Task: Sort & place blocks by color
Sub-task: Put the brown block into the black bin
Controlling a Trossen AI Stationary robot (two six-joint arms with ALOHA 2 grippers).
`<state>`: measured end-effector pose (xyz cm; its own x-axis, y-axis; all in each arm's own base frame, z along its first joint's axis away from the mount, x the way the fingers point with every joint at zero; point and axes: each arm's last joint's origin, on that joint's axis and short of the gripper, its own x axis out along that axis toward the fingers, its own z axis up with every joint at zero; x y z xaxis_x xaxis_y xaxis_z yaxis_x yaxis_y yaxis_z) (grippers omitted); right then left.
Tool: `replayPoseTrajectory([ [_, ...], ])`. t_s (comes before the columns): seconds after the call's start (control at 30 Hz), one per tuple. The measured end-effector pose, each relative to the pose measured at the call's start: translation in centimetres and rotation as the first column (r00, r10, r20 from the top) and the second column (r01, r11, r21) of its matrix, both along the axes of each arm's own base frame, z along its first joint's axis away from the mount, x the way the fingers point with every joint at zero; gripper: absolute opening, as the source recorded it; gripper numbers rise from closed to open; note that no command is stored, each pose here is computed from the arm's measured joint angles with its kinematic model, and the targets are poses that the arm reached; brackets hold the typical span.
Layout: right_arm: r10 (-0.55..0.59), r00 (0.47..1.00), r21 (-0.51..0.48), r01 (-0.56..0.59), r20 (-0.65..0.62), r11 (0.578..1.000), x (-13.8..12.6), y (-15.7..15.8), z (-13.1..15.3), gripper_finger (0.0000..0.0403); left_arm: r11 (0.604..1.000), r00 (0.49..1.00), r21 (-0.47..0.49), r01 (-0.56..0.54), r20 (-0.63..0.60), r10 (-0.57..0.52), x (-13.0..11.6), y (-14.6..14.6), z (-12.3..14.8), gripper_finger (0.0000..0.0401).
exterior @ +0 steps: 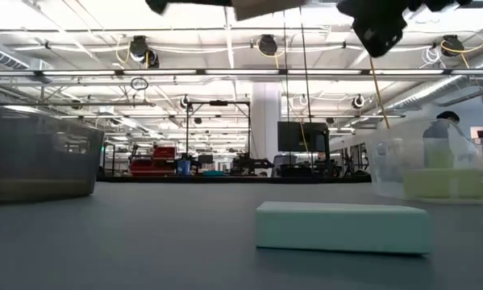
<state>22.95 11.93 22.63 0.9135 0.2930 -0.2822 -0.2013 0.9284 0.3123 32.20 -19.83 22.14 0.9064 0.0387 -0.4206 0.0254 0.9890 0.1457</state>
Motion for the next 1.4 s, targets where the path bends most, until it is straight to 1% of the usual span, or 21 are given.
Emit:
replayPoseTrajectory([
  [0.03,0.003,1.000,-0.015,-0.003,-0.017,1.000,-0.1,0.0,-0.2,0.0228,0.997,0.997,0.035,-0.069,0.021,0.068,-0.4,0.5,0.9,0.0126],
  [0.1,0.002,0.998,-0.037,-0.004,-0.062,0.999,-0.2,-0.1,-0.7,0.0228,0.973,0.976,0.100,-0.209,0.079,0.202,-1.2,1.5,2.6,0.0126],
  [0.17,-0.003,0.995,-0.047,-0.001,-0.099,0.999,-0.3,-0.2,-1.0,0.0228,0.923,0.932,0.160,-0.350,0.157,0.327,-2.1,2.6,4.4,0.0126],
  [0.23,-0.008,0.993,-0.050,0.002,-0.120,0.999,-0.4,-0.2,-1.2,0.0228,0.852,0.871,0.208,-0.480,0.233,0.434,-2.6,3.6,5.9,0.0126],
  [0.3,-0.008,0.993,-0.048,0.002,-0.116,0.999,-0.4,-0.2,-1.2,0.0228,0.764,0.795,0.241,-0.598,0.296,0.529,-2.9,4.7,7.1,0.0126],
  [0.4,-0.009,0.995,-0.047,0.005,-0.100,0.999,-0.3,-0.2,-1.0,0.0228,0.621,0.662,0.240,-0.746,0.367,0.653,-3.1,6.3,8.7,0.0126],
  [0.43,-0.008,0.996,-0.050,0.004,-0.093,0.999,-0.3,-0.2,-1.0,0.0228,0.583,0.623,0.228,-0.780,0.380,0.684,-3.0,6.9,9.0,0.0126],
  [0.47,-0.007,0.997,-0.055,0.002,-0.083,0.998,-0.3,-0.2,-0.9,0.0228,0.558,0.595,0.216,-0.801,0.387,0.705,-2.8,7.5,9.3,0.0126],
  [0.53,-0.012,0.998,-0.062,0.009,-0.059,0.998,-0.2,-0.2,-0.7,0.0228,0.530,0.565,0.205,-0.823,0.390,0.727,-2.3,8.5,9.4,0.0126],
  [0.63,-0.053,0.998,-0.097,0.051,-0.016,0.994,-0.1,-0.3,-0.4,0.0228,0.506,0.542,0.199,-0.839,0.389,0.745,-1.7,9.9,9.5,0.0126],
  [0.73,-0.073,0.997,-0.134,0.074,0.010,0.988,0.0,-0.4,-0.3,0.0228,0.521,0.551,0.189,-0.832,0.378,0.744,-1.0,11.1,9.2,0.0126],
  [0.87,-0.067,0.997,-0.174,0.071,0.024,0.982,0.1,-0.5,-0.3,0.0228,0.540,0.564,0.177,-0.823,0.369,0.739,-0.5,12.5,9.3,0.0126],
  [0.93,-0.071,0.997,-0.183,0.075,0.027,0.980,0.2,-0.7,-0.3,0.0228,0.551,0.577,0.181,-0.814,0.362,0.732,-0.3,13.0,9.2,0.0126],
  [1.0,-0.076,0.997,-0.191,0.080,0.029,0.978,0.3,-0.9,-0.3,0.0228,0.574,0.601,0.190,-0.797,0.350,0.719,-0.2,13.2,9.0,0.0126],
  [1.1,-0.086,0.996,-0.193,0.090,0.029,0.977,0.4,-1.2,-0.3,0.0228,0.627,0.660,0.211,-0.750,0.310,0.684,-0.1,13.2,8.5,0.0126],
  [1.2,-0.098,0.995,-0.194,0.102,0.029,0.976,0.5,-1.5,-0.3,0.0228,0.697,0.724,0.200,-0.688,0.252,0.642,-0.3,12.7,7.7,0.0126],
  [1.27,-0.105,0.994,-0.195,0.109,0.029,0.975,0.6,-1.6,-0.3,0.0228,0.750,0.768,0.172,-0.639,0.199,0.609,-0.4,12.3,7.1,0.0126],
  [1.33,-0.112,0.993,-0.197,0.116,0.030,0.973,0.7,-1.8,-0.3,0.0228,0.800,0.808,0.123,-0.588,0.135,0.573,-0.7,11.9,6.4,0.0126],
  [1.4,-0.120,0.992,-0.197,0.123,0.029,0.973,0.8,-2.0,-0.3,0.0228,0.832,0.834,0.065,-0.551,0.063,0.548,-1.0,11.4,5.8,0.0126],
])
